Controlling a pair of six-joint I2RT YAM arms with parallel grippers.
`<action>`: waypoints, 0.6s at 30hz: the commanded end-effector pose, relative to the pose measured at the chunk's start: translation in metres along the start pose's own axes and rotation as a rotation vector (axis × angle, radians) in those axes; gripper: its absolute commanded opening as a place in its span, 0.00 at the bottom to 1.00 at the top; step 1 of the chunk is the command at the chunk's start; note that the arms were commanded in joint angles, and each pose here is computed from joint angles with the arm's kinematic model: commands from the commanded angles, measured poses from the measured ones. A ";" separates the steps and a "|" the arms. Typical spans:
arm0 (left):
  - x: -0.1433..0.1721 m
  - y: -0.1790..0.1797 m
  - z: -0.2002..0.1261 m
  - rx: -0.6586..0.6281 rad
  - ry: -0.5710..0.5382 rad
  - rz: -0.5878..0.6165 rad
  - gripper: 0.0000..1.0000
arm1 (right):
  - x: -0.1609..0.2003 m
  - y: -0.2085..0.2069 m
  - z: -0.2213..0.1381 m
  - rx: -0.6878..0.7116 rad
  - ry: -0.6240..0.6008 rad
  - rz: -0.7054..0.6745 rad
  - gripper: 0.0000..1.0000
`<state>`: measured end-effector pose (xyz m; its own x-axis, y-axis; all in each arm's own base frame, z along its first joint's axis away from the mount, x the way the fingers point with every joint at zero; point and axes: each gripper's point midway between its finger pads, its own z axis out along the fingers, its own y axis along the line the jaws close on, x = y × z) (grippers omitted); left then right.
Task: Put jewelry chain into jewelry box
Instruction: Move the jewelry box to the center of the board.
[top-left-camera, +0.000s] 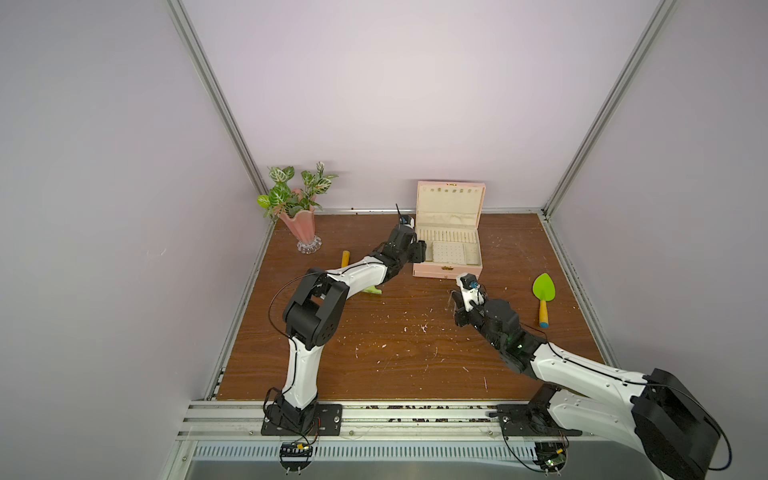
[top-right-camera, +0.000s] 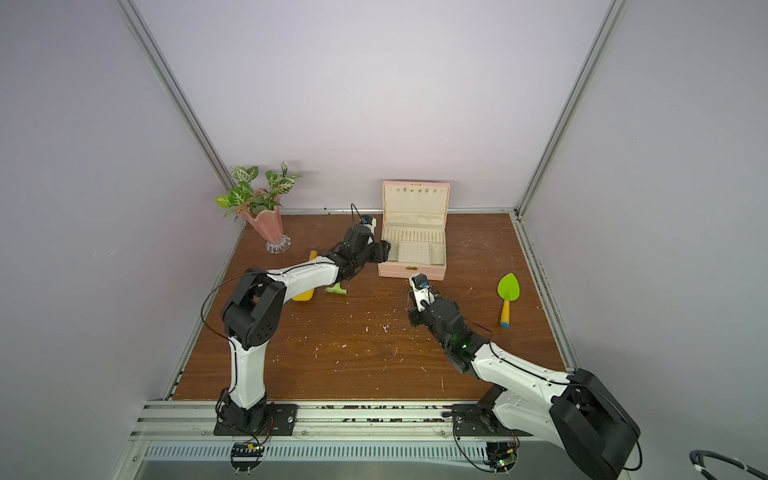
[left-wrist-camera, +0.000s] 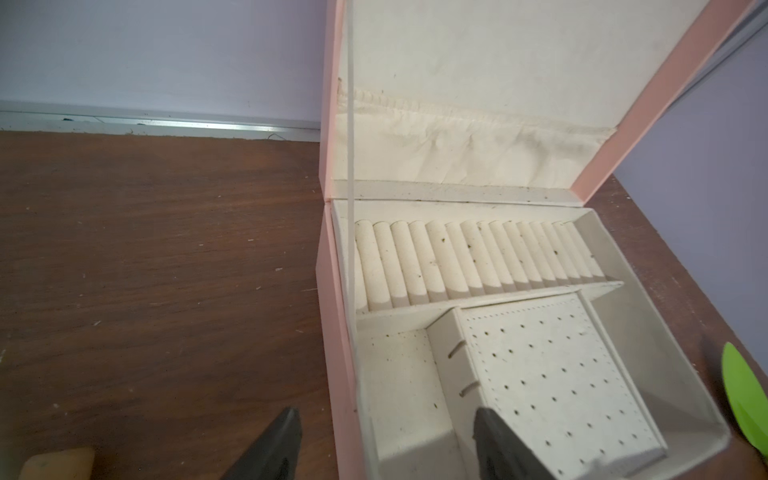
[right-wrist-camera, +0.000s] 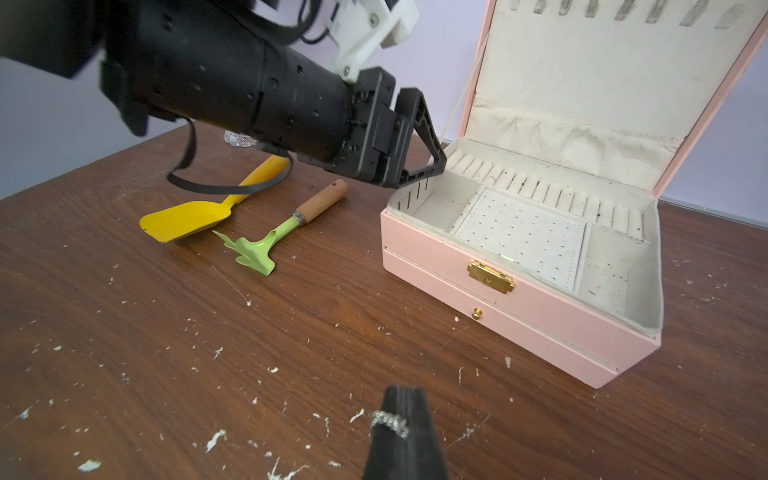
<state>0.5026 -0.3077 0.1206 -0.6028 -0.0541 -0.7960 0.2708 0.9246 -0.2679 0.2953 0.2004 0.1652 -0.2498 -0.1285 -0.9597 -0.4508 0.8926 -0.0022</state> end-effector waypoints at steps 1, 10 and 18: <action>-0.007 0.011 0.007 -0.068 0.019 0.002 0.62 | -0.017 -0.007 -0.005 0.032 -0.057 0.031 0.00; 0.005 0.022 0.014 -0.117 0.049 0.003 0.39 | -0.041 -0.016 -0.020 0.071 -0.092 0.043 0.00; 0.022 0.021 0.013 -0.103 0.084 -0.017 0.27 | -0.063 -0.022 -0.032 0.097 -0.129 0.025 0.00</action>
<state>0.5101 -0.3016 0.1043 -0.6386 -0.0455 -0.7682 0.2073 0.9512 -0.2287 0.2900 0.1812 0.2096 -0.1916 -0.0795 -0.9783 -0.3917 0.9201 0.0020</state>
